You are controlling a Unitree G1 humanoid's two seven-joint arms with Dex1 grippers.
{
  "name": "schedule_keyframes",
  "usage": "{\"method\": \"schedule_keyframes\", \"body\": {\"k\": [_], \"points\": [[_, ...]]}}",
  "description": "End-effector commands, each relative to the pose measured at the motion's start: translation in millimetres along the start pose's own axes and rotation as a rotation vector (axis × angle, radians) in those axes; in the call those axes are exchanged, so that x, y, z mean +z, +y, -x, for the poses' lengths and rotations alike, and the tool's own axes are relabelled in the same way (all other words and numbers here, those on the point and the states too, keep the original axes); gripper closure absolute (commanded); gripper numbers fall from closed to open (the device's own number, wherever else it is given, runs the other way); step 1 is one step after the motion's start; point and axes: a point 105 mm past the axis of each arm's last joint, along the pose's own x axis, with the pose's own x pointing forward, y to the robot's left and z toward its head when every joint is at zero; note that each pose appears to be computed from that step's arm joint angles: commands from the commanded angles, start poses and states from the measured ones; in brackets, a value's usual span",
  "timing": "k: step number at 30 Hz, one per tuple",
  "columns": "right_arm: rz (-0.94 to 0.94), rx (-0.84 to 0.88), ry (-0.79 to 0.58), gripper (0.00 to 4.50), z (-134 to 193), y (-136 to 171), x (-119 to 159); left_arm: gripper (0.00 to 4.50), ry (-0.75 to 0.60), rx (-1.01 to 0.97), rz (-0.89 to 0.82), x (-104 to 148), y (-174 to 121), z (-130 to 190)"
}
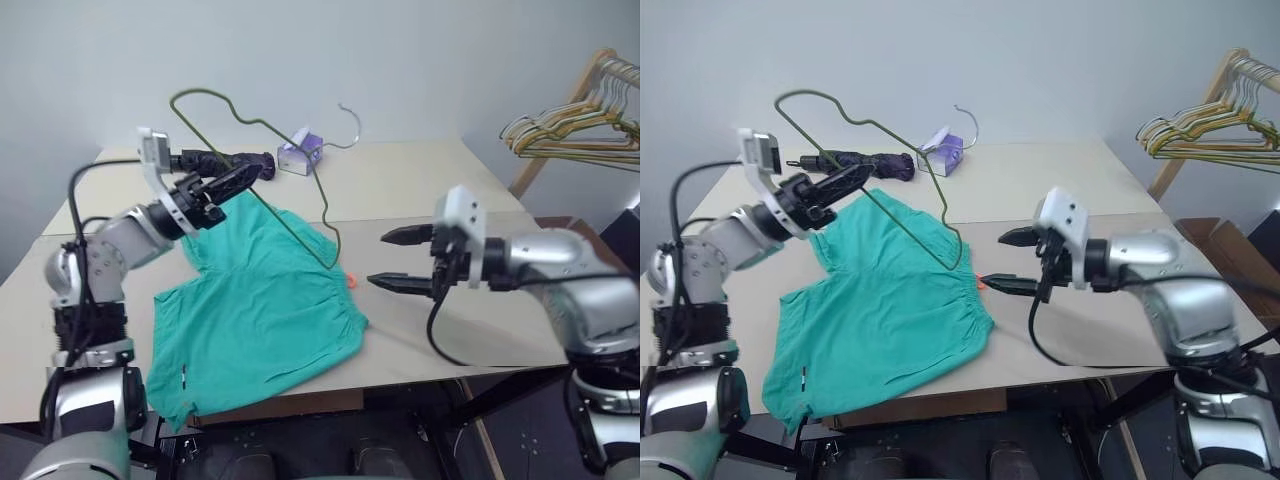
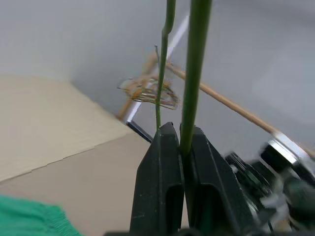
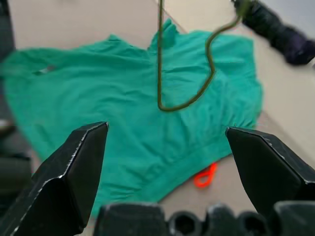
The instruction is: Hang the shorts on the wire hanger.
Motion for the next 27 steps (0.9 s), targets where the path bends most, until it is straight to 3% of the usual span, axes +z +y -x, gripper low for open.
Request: {"method": "schedule_keyframes", "body": {"k": [1, 7, 16, 26, 27], "points": [[-0.154, 0.122, 0.025, 0.05, -2, 1, -4, 4.50, 0.002, -0.256, -0.124, 16, -28, 7], [-0.375, 0.294, -0.026, 0.05, -25, 9, 6, 4.50, -0.034, -0.406, -0.161, 23, -39, 9], [-0.331, 0.367, -0.035, 0.05, -56, 27, 18, 4.50, -0.063, -0.432, -0.179, 22, -41, 6], [-0.314, 0.372, -0.071, 0.05, -62, 29, 27, 4.50, -0.071, -0.411, -0.162, 20, -38, 10], [-0.313, 0.371, -0.075, 0.21, -63, 29, 28, 4.50, -0.076, -0.410, -0.160, 20, -37, 10]]}}
